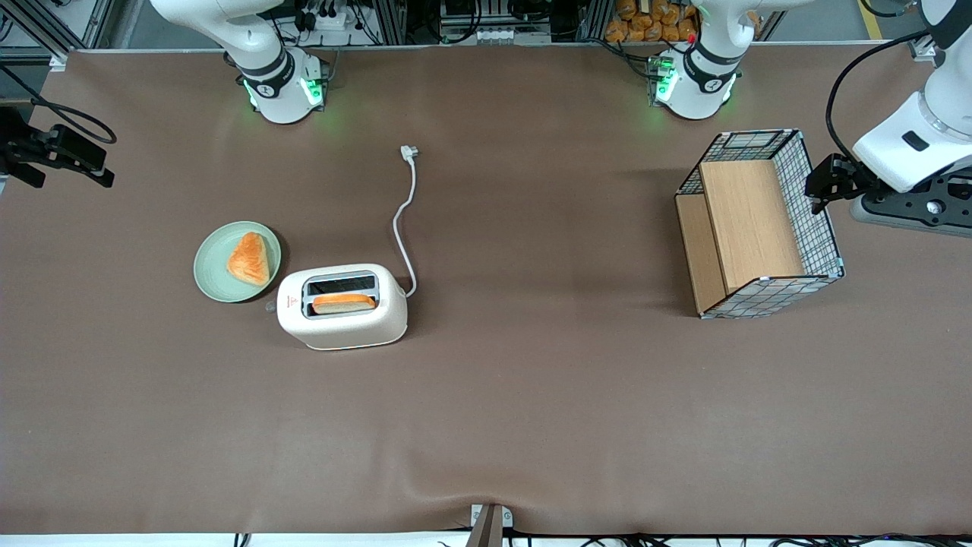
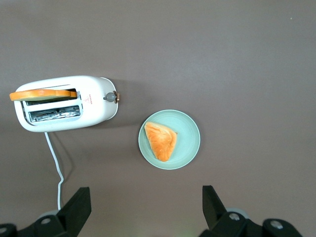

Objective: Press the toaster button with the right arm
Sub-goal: 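Move the right gripper to the lever on the white toaster's side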

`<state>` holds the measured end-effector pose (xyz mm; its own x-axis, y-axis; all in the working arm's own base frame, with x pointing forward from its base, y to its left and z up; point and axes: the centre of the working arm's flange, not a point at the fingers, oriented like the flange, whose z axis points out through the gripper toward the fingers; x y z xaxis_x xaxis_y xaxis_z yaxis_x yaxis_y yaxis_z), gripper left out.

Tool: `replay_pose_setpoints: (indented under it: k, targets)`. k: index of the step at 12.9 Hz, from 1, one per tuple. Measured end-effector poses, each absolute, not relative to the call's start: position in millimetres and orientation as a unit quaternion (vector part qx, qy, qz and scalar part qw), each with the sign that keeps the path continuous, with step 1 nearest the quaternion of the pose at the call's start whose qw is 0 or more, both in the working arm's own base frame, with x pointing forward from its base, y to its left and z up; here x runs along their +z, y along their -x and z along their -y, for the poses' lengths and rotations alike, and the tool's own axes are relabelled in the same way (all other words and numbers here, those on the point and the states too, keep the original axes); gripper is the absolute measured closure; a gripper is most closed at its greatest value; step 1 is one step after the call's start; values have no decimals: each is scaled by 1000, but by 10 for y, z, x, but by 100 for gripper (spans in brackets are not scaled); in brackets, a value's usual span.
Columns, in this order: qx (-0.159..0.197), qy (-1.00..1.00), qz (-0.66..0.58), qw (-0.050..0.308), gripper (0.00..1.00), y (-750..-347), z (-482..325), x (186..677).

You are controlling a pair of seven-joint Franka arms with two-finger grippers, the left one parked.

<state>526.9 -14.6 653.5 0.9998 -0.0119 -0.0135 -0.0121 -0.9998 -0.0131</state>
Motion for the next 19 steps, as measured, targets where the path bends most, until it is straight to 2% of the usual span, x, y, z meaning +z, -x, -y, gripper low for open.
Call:
replay_pose_setpoints:
  k: [7, 11, 15, 16, 19]
  targets:
    - [20, 1000, -4, 10, 0, -5310, 101, 6439]
    - [46, 995, -5, 85, 0, -5622, -160, 5954]
    - [64, 994, -18, 83, 49, -5897, -205, 5253]
    - [70, 994, -20, 83, 64, -5956, -223, 5090]
    - [75, 987, -37, 137, 99, -6087, -322, 4566]
